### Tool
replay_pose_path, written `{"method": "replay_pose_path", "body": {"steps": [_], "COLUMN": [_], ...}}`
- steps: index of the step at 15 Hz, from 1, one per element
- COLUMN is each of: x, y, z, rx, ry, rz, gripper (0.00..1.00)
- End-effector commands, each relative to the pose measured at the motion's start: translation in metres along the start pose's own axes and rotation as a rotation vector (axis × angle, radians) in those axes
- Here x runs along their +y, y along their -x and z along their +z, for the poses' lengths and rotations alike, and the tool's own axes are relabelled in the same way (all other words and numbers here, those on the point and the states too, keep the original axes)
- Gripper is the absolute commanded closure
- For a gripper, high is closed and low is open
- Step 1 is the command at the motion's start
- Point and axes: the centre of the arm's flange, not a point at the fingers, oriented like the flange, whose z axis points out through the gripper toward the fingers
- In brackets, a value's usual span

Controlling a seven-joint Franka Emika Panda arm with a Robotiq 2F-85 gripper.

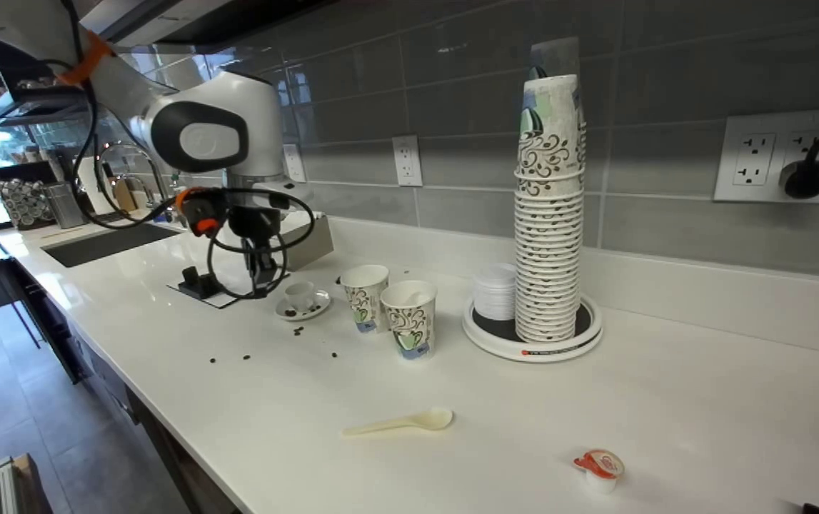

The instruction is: Push the tea cup handle from the right to the left

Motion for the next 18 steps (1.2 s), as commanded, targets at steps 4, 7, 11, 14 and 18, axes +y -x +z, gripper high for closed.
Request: {"method": "replay_pose_path", "body": {"steps": [4, 7, 11, 14, 18], "x": [0.001, 0.0, -0.007, -0.009, -0.013], "y": [-0.016, -0.016, -0.025, -0.031, -0.04], "z": [0.007, 0.006, 0.015, 0.024, 0.036], "rx": [-0.004, -0.003, -0.01, -0.03, -0.042], "ry": [-0.007, -0.007, -0.029, -0.031, -0.068], "rz": [-0.016, -0.017, -0.035, -0.025, -0.036], "gripper": [0.99, 0.99, 1.0, 1.0, 1.0]}}
